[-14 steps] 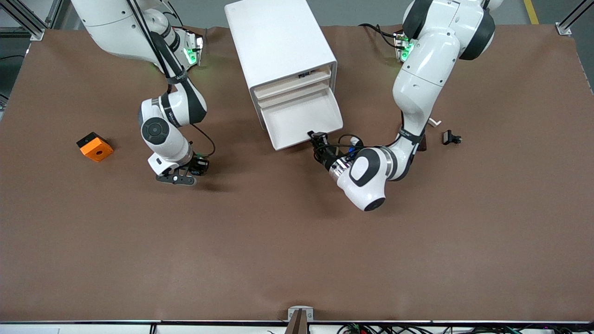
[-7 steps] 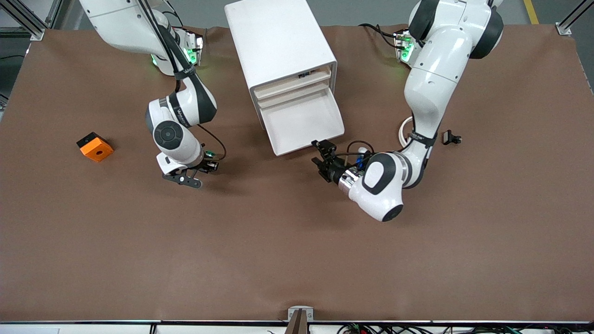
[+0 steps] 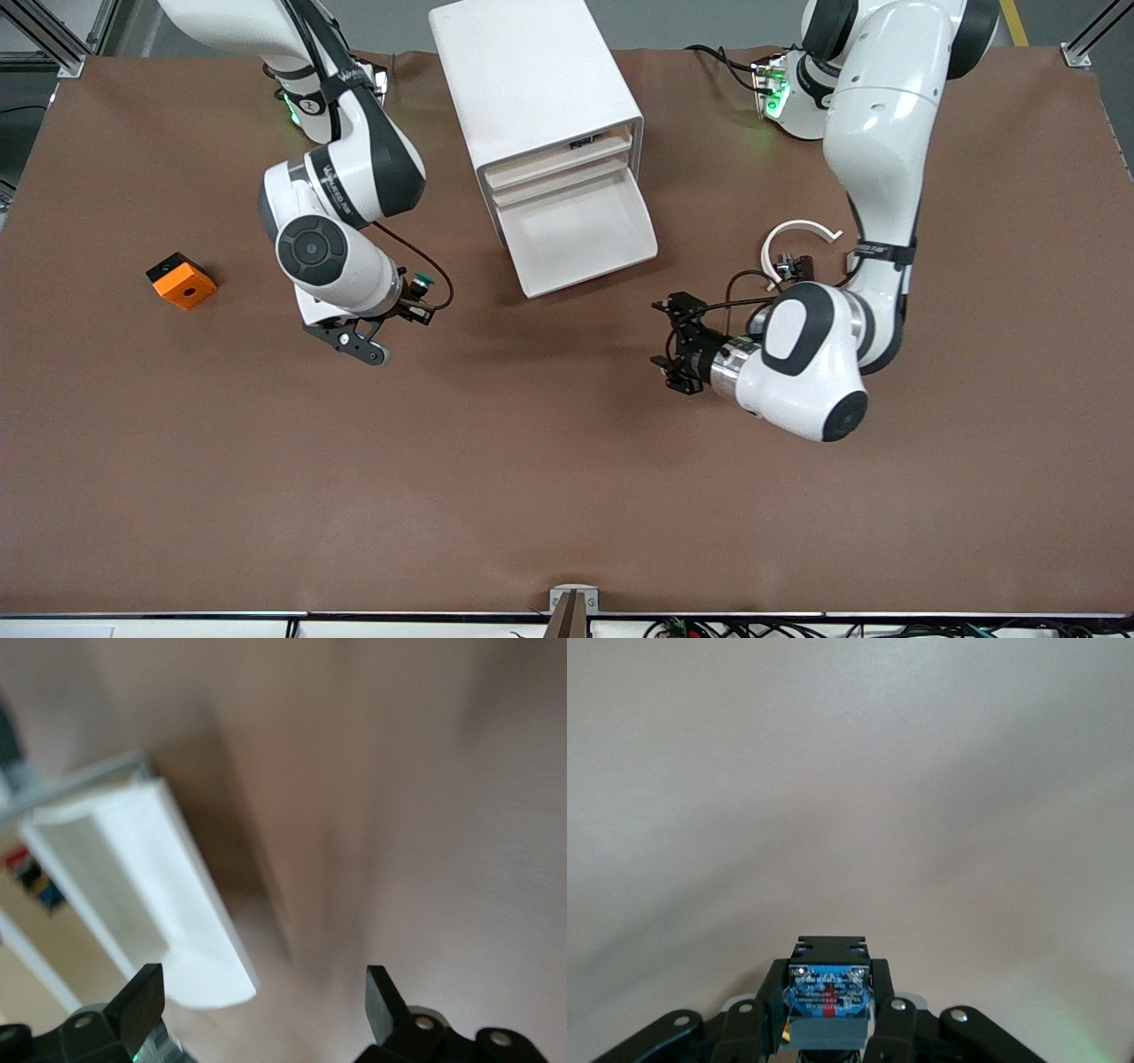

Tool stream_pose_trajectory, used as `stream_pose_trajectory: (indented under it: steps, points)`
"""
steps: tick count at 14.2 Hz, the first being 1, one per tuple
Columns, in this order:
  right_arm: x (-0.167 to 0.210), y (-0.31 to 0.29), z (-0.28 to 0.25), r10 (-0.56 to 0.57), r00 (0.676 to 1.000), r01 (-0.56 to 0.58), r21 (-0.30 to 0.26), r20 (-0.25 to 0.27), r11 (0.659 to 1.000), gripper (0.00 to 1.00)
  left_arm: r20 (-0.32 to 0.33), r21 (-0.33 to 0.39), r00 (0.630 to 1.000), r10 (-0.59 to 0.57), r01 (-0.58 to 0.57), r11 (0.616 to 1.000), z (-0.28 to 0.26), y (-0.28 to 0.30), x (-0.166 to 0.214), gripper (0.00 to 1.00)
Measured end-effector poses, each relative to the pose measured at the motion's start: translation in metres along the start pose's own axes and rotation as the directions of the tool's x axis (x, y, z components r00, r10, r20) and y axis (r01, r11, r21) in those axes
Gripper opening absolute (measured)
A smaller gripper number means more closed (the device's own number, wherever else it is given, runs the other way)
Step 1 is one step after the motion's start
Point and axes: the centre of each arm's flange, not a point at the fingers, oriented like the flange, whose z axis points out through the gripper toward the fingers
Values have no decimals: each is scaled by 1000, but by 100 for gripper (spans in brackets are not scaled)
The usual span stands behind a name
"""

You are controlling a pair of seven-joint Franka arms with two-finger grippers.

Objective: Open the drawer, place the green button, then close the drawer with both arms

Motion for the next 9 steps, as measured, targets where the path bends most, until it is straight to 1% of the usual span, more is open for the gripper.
stream_pose_trajectory:
  steps: [1, 3, 5, 6, 7, 8, 9]
  points:
    - [-18, -14, -9, 35, 999, -35, 6, -8, 999, 41, -53, -31, 996, 78, -80, 996, -17, -7, 0, 100]
    - [-63, -42, -19, 107, 994, -106, 21, -26, 994, 41, -172, -77, 964, 200, -216, 973, -50, -28, -10, 100]
    - [-113, -67, -23, 177, 983, -176, 35, -38, 984, 41, -269, -108, 904, 332, -370, 923, -91, -57, -26, 100]
    - [-135, -77, -24, 205, 978, -203, 40, -42, 978, 41, -307, -115, 867, 393, -443, 889, -111, -72, -31, 100]
    - [-153, -85, -23, 228, 973, -226, 43, -45, 973, 41, -347, -107, 820, 455, -517, 849, -128, -83, -32, 100]
    - [-169, -91, -21, 251, 967, -249, 46, -47, 968, 41, -396, -81, 756, 521, -594, 800, -144, -93, -30, 100]
    - [-183, -97, -18, 276, 960, -274, 52, -49, 960, 41, -450, -31, 674, 586, -668, 744, -158, -102, -26, 100]
